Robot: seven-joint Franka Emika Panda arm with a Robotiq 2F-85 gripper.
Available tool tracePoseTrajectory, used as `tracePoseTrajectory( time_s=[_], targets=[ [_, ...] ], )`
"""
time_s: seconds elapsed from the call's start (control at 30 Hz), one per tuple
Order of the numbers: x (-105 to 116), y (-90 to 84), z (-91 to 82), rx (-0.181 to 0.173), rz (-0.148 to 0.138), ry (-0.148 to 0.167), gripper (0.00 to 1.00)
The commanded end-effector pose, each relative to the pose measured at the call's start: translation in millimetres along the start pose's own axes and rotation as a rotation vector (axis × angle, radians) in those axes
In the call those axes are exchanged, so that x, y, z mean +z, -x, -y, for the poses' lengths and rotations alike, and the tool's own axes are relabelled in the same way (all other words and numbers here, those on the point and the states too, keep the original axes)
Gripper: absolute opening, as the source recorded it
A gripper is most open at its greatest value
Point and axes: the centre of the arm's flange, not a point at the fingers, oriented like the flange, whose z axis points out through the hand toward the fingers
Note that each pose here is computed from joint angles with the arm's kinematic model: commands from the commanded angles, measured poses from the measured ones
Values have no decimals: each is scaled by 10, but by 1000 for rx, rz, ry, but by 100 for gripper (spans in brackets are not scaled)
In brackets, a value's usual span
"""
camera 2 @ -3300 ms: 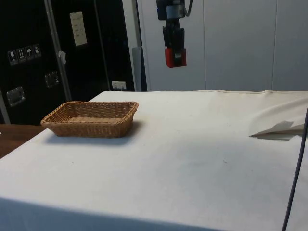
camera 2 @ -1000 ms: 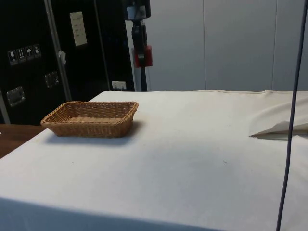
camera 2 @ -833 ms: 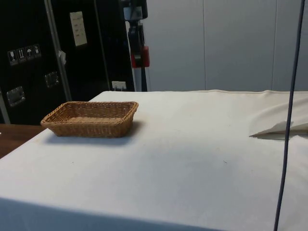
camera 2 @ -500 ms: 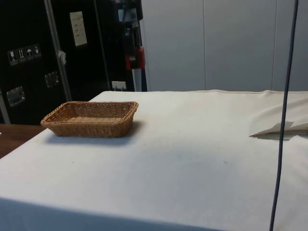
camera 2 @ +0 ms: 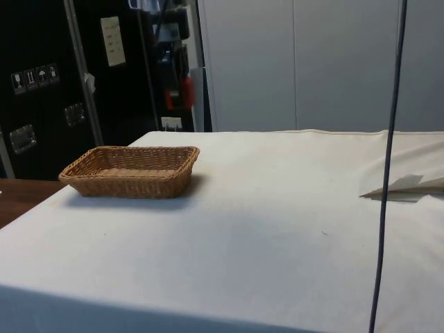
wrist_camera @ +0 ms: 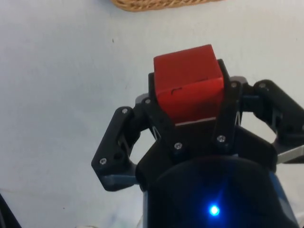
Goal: Pick up the cube and place it into the basket.
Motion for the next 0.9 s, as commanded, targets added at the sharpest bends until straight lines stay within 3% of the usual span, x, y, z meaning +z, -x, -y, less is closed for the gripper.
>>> tracePoseTrajectory(
  time_s=[0.0, 0.87],
  targets=[
    [24, -39, 12, 7, 2, -4, 1],
    [300, -500, 114, 54, 2, 1, 1]
  ],
)
